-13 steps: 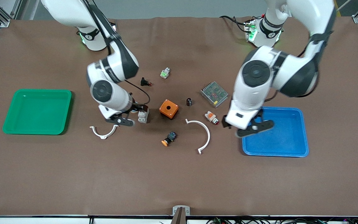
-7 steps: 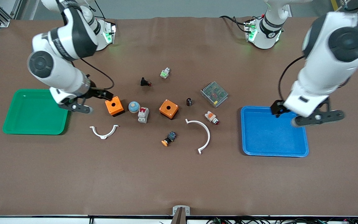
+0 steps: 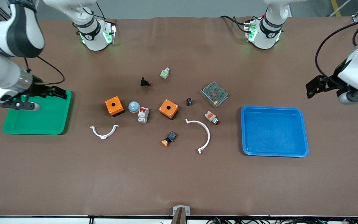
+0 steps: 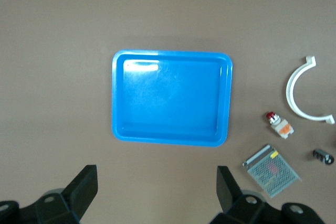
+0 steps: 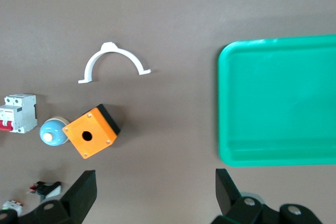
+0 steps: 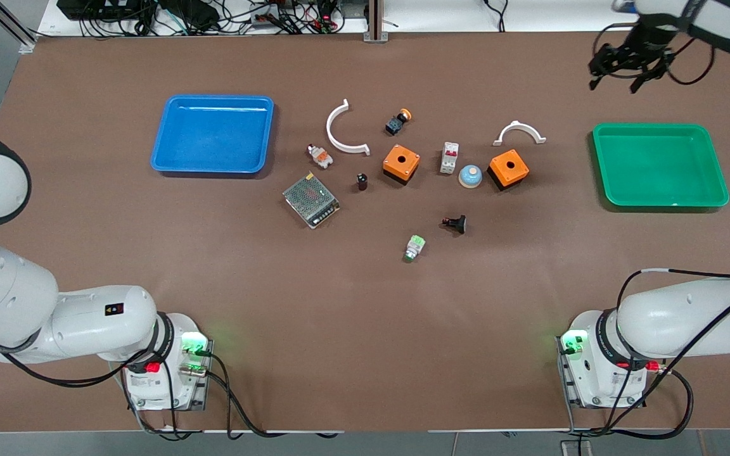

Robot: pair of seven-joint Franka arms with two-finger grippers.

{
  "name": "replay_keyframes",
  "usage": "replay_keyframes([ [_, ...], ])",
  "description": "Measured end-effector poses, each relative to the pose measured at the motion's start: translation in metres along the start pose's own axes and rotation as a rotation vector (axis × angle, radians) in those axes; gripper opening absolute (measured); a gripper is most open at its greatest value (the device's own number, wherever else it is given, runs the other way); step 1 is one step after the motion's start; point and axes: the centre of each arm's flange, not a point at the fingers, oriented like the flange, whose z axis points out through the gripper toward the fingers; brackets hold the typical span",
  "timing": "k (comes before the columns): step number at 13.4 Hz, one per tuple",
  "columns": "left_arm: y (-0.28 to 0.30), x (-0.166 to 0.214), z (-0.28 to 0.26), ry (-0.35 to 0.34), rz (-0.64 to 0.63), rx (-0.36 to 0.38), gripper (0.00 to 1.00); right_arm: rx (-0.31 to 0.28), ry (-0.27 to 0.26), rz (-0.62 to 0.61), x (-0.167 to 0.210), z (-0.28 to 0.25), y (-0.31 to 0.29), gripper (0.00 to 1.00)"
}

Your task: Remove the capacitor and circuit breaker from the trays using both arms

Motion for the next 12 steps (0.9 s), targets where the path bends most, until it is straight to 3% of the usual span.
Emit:
replay_keyframes([
  [3, -0.025, -0.017, -0.003, -0.019, 0.017, -0.027, 1.00, 0.004, 0.017, -0.014, -0.008, -0.071, 0.007, 1.00],
  [7, -0.026, -0.035, -0.006, -0.041, 0.015, -0.026, 1.00, -0.026, 0.094, -0.026, -0.025, -0.173, 0.004, 1.00],
  [12, -0.032, -0.045, -0.005, -0.049, 0.003, -0.024, 1.00, -0.046, 0.150, -0.025, -0.027, -0.204, 0.005, 1.00],
])
